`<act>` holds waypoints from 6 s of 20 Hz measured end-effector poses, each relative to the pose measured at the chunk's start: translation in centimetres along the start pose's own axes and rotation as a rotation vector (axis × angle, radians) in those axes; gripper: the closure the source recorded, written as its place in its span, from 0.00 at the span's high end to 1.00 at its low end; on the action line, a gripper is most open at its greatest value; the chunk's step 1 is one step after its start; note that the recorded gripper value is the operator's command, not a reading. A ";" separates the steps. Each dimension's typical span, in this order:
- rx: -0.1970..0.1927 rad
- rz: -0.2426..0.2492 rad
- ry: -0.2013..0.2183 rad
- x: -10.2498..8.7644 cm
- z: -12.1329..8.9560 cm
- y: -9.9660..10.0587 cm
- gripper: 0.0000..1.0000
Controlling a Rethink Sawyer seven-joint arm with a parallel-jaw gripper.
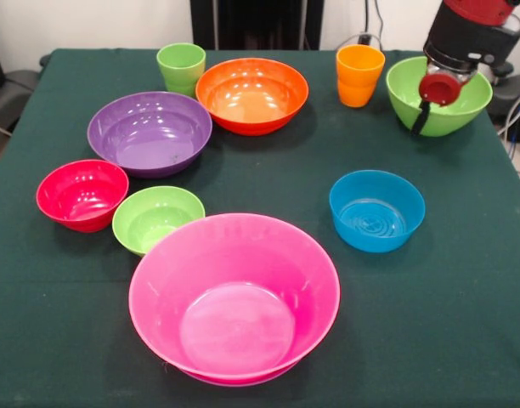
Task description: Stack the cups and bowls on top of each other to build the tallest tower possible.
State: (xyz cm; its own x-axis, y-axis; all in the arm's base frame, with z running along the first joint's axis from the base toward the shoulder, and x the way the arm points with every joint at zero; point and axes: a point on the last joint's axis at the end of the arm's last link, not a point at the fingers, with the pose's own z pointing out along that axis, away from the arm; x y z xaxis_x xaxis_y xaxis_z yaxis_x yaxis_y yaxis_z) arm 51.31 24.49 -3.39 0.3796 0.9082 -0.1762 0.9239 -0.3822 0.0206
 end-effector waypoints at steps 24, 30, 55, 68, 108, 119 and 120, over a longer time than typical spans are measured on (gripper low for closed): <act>0.014 -0.059 0.004 2.9 -0.2 -0.8 0.00; 0.074 -0.085 -0.002 3.5 -3.6 0.7 0.00; -0.066 -0.058 -0.033 -13.2 -13.9 25.2 0.00; -0.106 -0.108 -0.102 -20.3 -10.8 36.0 0.00; -0.138 -0.243 0.013 -10.6 -18.1 41.9 0.00; -0.164 -0.268 0.008 -9.9 -14.5 43.8 0.00; -0.164 -0.271 0.008 -9.8 -13.9 43.9 0.00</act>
State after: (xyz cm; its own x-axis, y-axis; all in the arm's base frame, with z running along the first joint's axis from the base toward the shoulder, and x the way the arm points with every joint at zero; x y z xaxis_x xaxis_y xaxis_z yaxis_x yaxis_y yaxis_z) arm 88.84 1.15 12.96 0.1181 0.9747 -0.1896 0.9867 -0.0938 0.1324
